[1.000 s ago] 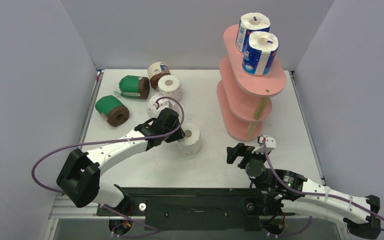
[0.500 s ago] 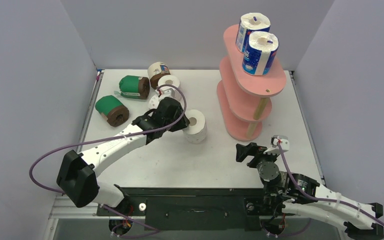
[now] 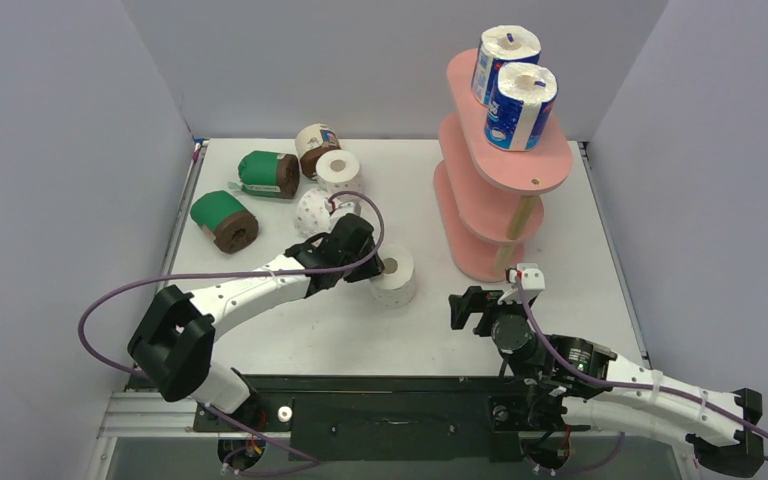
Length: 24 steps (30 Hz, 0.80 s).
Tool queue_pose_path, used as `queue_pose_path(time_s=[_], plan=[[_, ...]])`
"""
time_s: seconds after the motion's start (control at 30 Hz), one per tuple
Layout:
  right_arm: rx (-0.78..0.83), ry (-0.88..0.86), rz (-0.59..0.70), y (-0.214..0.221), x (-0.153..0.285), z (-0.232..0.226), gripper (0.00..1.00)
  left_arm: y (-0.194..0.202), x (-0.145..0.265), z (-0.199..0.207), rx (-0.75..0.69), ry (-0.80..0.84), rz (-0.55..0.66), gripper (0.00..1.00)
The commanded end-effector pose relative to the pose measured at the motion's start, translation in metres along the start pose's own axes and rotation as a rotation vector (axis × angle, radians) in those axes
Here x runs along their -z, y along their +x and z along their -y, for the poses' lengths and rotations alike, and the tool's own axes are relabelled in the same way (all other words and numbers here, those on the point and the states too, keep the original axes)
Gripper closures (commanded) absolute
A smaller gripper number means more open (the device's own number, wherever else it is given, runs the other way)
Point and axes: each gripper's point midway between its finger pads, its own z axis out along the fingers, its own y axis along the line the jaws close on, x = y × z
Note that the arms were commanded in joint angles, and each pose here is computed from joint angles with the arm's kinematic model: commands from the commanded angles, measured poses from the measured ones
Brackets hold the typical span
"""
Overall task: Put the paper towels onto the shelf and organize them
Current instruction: Adjust the paper towel at the center of the board.
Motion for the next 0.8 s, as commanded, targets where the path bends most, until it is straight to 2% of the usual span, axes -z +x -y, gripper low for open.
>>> queue_pose_path(time_s=[0.0, 0.03, 0.13, 0.23, 0.27, 0.3, 0.5, 0.63, 0.77], plan=[[-0.029, -0.052, 0.030, -0.020, 0.004, -0.017, 0.07, -0.014, 0.002, 0.025, 0.027, 0.084, 0.049, 0.66], [-0.029, -0.059, 0.030, -0.022, 0.005, -0.019, 0.07, -0.014, 0.002, 0.025, 0.022, 0.086, 0.048, 0.62], [0.007, -0.081, 0.019, -0.026, 0.007, -0.025, 0.04, -0.019, 0.012, 0.031, 0.004, 0.105, 0.055, 0.32], [0.050, -0.086, 0.006, -0.029, 0.007, -0.029, 0.03, -0.028, 0.026, 0.029, -0.015, 0.093, 0.078, 0.15], [0.057, -0.100, 0.006, -0.033, 0.009, -0.033, 0.02, -0.033, 0.035, 0.031, -0.014, 0.105, 0.091, 0.04], [0.080, -0.110, -0.005, -0.032, 0.008, -0.037, 0.02, -0.036, 0.039, 0.031, -0.018, 0.110, 0.101, 0.00], [0.154, -0.188, -0.036, -0.037, 0.004, -0.067, 0.03, -0.062, 0.083, 0.016, 0.017, 0.120, 0.196, 0.03], [0.195, -0.201, -0.040, -0.039, -0.005, -0.086, 0.03, -0.071, 0.095, -0.029, 0.101, 0.075, 0.255, 0.03], [0.191, -0.211, -0.015, -0.048, -0.014, -0.106, 0.03, -0.063, 0.100, -0.080, 0.188, 0.015, 0.295, 0.03]])
